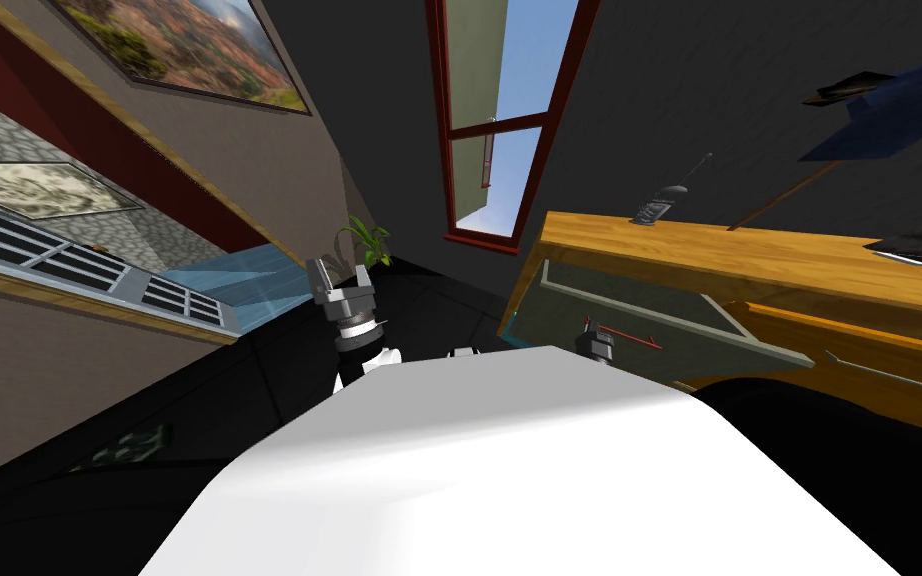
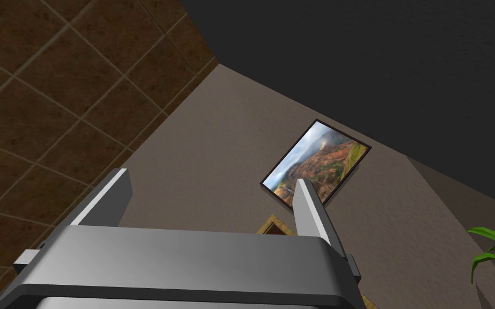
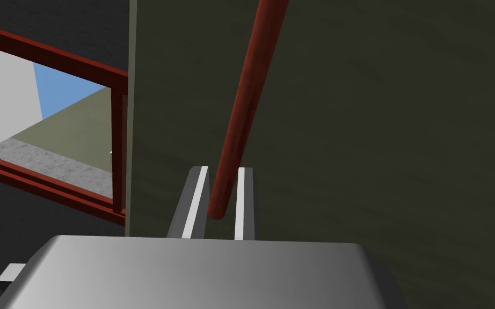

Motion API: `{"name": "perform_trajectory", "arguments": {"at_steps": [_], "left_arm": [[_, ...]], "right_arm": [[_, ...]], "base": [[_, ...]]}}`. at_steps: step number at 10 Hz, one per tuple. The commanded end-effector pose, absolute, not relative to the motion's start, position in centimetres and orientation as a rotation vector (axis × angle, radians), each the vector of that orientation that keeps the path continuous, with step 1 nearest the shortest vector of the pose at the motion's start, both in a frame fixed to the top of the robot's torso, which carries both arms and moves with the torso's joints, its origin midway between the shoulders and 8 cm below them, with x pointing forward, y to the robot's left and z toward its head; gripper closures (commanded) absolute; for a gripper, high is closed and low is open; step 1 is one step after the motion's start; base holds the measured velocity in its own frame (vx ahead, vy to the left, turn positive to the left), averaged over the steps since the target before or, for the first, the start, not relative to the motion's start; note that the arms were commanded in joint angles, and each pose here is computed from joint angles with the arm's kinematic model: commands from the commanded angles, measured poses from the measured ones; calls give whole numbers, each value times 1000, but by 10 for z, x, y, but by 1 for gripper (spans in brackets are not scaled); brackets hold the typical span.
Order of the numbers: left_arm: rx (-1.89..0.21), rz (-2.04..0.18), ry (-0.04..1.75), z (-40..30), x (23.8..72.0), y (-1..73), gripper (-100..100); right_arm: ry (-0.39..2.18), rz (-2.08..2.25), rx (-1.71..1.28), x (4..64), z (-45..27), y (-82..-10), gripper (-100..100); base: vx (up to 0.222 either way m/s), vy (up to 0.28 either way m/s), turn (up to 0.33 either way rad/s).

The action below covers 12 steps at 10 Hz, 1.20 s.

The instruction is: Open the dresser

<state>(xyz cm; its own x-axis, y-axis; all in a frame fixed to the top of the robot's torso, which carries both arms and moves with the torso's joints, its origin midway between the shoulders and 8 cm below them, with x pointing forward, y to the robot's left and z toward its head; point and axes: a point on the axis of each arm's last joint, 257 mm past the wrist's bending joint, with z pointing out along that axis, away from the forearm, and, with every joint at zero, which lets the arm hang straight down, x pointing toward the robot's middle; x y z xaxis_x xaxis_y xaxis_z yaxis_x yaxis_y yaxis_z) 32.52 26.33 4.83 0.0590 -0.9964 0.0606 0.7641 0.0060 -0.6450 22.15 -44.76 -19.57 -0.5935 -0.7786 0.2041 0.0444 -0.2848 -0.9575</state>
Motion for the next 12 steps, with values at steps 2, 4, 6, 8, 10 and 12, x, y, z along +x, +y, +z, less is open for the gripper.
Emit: {"name": "perform_trajectory", "arguments": {"at_steps": [2,4,6,8,10,12], "left_arm": [[-607,-1464,484,48,325,263,0],[-607,-1464,484,48,325,263,0],[-607,-1464,484,48,325,263,0],[-607,-1464,484,48,325,263,0],[-607,-1464,484,48,325,263,0],[-607,-1464,484,48,325,263,0]], "right_arm": [[1402,-1926,-937,209,-179,-454,-100],[1396,-1924,-941,202,-168,-458,-100],[1389,-1921,-946,196,-155,-461,-100],[1382,-1916,-952,190,-143,-462,-100],[1390,-1909,-960,188,-144,-463,-100],[1395,-1906,-962,187,-145,-464,0]], "base": [[35,30,-44],[64,26,-30],[57,29,-25],[46,26,-28],[37,22,-20],[0,0,0]]}}
